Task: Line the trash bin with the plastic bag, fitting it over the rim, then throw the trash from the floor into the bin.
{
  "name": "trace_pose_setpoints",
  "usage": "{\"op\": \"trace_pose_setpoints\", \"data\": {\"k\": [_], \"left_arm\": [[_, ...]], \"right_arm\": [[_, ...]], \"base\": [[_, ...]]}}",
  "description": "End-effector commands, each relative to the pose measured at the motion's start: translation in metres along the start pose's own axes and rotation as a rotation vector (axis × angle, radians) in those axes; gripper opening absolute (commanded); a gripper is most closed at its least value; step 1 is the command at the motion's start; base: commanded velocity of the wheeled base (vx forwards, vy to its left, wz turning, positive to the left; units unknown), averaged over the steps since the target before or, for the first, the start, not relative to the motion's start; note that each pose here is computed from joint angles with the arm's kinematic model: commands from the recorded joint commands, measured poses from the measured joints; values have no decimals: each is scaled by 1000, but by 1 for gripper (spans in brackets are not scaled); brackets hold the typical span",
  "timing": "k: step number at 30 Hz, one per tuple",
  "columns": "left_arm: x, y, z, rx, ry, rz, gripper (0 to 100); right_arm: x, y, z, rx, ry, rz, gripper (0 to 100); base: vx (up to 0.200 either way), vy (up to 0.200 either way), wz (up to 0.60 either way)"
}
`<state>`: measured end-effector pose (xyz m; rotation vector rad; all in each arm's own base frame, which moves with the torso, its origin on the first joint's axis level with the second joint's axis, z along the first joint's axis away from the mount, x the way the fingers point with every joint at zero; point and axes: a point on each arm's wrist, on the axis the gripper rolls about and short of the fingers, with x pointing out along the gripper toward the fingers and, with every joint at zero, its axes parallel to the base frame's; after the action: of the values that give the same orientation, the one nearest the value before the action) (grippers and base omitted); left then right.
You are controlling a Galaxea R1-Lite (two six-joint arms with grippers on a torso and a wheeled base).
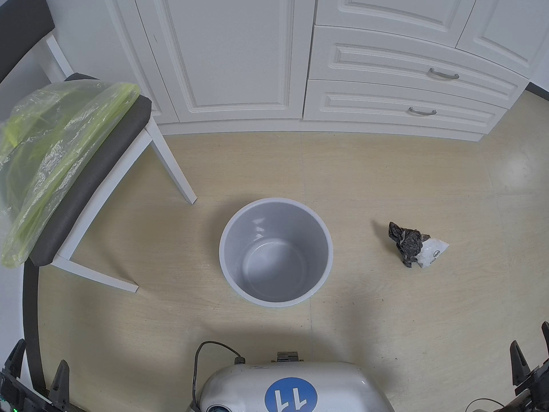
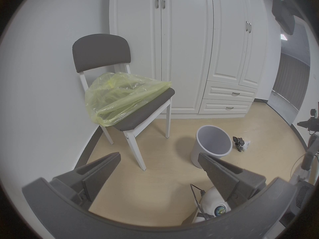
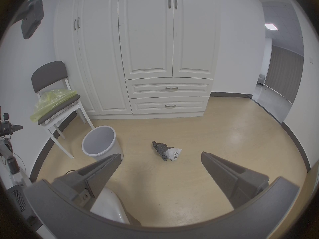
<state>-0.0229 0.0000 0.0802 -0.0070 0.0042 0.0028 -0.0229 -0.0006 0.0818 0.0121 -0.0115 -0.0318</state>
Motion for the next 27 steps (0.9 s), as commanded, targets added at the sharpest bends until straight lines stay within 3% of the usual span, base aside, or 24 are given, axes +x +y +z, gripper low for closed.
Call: {"op": "trace_pose_setpoints", "data": {"k": [1,5,8,9,10,11,14,15,16,17,18,20,21,23,24,25,27], "left_arm": [[0,0,-5,7,0,-3,100],[0,0,-4,12,-7,-4,100],[0,0,-4,21,-12,-10,100],[0,0,-4,21,-12,-10,100],[0,0,-3,24,-15,-10,100],[0,0,-3,24,-15,-12,100],[0,0,-3,24,-15,-10,100],[-3,0,10,9,-93,-15,100],[-14,-1,42,-47,-252,-60,100],[-15,-1,46,-58,-270,-68,100],[-28,-3,91,-183,-382,-217,100],[-36,-2,133,-201,-432,-293,100],[-36,-2,135,-200,-431,-294,100],[-10,-3,161,-135,-283,-254,100],[-8,-3,162,-130,-272,-250,100],[25,-4,172,-70,-131,-148,100],[62,0,178,-1,-14,31,100]], "right_arm": [[0,0,-5,14,1,1,100],[0,0,-4,4,-6,4,100],[-7,1,26,10,-186,64,100],[-8,2,28,7,-195,73,100],[-11,3,39,-13,-242,146,100],[-10,6,46,-50,-228,201,100],[-4,8,58,-85,-177,205,100],[5,9,71,-78,-126,185,100],[14,8,83,-59,-92,177,100],[15,8,84,-55,-89,175,100],[28,8,102,-5,-47,177,100],[47,7,121,35,-2,178,100],[48,7,122,37,3,176,100],[73,6,145,46,35,173,100],[74,6,146,47,37,173,100],[88,5,156,48,49,162,100],[99,4,161,49,60,140,100]], "base": [[0,0,0],[0,0,0],[0,0,0],[0,0,0],[0,0,0],[0,0,0],[0,0,0],[0,0,0],[0,0,0],[0,0,0],[0,0,0],[0,0,0],[0,0,0],[0,0,0],[0,0,0],[0,0,0],[0,0,0]]}}
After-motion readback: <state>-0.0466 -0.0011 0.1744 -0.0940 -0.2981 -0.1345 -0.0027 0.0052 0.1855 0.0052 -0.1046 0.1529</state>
